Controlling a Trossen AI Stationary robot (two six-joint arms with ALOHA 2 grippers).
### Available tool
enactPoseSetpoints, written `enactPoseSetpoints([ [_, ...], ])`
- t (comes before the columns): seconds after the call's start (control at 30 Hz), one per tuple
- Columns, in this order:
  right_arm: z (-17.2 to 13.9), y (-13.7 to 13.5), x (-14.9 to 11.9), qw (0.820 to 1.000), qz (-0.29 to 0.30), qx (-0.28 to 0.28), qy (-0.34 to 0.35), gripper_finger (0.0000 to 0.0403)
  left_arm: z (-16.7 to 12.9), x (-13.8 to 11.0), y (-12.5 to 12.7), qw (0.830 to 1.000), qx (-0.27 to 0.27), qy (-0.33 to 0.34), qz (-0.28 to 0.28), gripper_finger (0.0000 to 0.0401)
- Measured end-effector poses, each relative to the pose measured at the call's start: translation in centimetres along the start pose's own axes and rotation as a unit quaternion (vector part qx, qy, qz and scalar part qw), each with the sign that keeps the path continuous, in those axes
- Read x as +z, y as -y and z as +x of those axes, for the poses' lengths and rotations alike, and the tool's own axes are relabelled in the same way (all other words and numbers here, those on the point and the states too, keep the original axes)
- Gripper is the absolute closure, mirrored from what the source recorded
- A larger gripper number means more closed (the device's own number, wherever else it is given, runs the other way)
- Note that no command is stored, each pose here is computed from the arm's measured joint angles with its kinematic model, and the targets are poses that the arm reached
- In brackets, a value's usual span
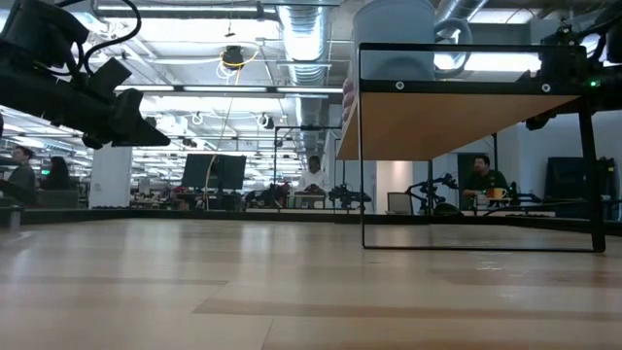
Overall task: Stack small to large cups/mugs on shelf
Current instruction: Return to Home Position
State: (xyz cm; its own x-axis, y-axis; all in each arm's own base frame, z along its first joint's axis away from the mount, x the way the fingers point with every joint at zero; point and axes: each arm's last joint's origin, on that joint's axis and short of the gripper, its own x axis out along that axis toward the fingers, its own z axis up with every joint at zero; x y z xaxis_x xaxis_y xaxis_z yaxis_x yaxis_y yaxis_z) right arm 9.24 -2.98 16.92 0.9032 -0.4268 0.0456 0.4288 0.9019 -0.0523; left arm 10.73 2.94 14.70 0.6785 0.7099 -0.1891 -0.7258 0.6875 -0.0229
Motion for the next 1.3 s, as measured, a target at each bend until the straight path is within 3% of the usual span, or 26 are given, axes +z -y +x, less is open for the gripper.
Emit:
enactPoseSetpoints([
  [0.87,0.0,0.0,0.0,1.0,0.0,0.0,0.0,0.0339,0.0,-0.02,0.0,1.0,0.0,0.0,0.0,0.0401],
  [1.1,0.0,0.0,0.0,1.0,0.0,0.0,0.0,0.0339,0.0,-0.02,-0.02,1.0,0.001,0.0,0.028,0.0401],
  [1.3,0.0,0.0,-0.01,1.0,0.0,0.0,0.0,0.0339,-0.65,0.96,-0.37,0.998,-0.008,0.047,0.049,0.0401],
])
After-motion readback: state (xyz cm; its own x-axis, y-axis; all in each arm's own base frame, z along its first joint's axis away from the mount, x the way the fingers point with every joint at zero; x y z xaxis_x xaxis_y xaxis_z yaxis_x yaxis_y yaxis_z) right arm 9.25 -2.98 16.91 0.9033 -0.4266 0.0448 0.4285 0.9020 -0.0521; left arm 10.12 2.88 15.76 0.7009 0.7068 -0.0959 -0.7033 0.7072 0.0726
